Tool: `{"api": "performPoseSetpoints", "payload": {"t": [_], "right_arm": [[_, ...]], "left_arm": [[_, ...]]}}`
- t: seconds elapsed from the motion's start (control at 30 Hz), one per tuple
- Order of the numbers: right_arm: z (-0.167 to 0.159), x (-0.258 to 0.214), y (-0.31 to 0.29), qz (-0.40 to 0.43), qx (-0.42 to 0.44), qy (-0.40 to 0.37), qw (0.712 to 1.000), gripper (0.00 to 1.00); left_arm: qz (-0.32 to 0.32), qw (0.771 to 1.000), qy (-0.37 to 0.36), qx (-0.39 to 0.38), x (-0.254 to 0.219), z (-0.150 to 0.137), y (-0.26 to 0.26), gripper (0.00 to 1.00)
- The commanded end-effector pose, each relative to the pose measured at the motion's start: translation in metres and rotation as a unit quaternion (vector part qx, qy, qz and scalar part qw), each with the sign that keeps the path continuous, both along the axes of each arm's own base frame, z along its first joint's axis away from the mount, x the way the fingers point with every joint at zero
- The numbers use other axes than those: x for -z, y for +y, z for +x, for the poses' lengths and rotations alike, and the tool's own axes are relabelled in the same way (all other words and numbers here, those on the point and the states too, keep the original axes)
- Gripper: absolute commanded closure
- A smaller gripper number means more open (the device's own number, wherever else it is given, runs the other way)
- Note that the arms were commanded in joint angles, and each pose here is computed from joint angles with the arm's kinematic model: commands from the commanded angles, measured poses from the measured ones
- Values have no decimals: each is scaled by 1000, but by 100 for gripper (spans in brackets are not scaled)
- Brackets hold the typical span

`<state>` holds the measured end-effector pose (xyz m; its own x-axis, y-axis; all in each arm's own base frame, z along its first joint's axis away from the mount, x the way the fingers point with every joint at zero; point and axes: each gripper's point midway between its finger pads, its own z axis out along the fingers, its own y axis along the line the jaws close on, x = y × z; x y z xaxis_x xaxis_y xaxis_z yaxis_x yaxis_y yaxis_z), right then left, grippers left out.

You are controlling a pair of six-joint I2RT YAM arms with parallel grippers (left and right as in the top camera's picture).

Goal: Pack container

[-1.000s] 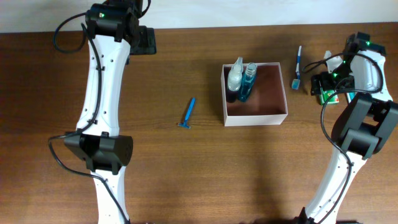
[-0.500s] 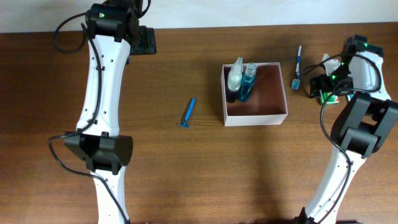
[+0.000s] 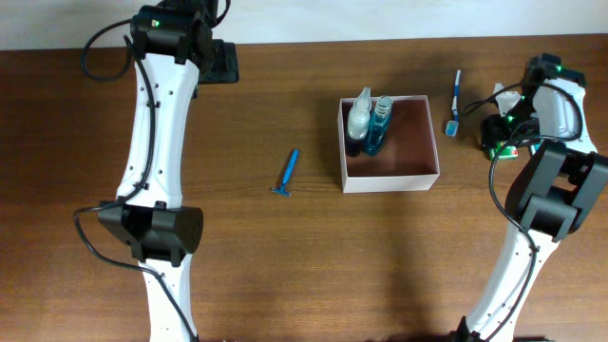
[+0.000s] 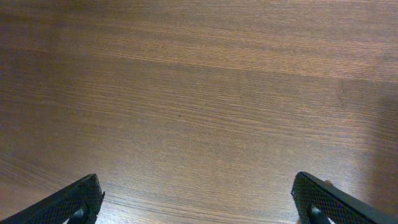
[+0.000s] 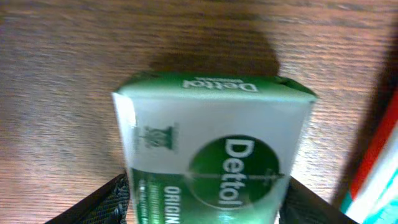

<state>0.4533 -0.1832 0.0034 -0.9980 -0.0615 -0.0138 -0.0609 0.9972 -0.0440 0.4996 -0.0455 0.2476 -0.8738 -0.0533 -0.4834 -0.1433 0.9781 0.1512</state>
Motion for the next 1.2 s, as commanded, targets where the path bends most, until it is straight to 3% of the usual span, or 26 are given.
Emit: {"api": "performPoseSetpoints", "payload": {"t": [0.0,0.37,0.83,1.17], "right_arm": [[-8,11,-5,-12,-1,21,1000,31],[-4,11,-1,0,-1,12,1000,49],[6,-1,10,15,9,-4,1000,48],[8,-70,41,16,-7,-1,1000,49]], "left_arm": [[5,1000,-4,-1,-3,0,3,1],[5,1000,-4,-1,-3,0,3,1],[5,1000,-4,-1,-3,0,3,1],[5,1000,-4,-1,-3,0,3,1]]}}
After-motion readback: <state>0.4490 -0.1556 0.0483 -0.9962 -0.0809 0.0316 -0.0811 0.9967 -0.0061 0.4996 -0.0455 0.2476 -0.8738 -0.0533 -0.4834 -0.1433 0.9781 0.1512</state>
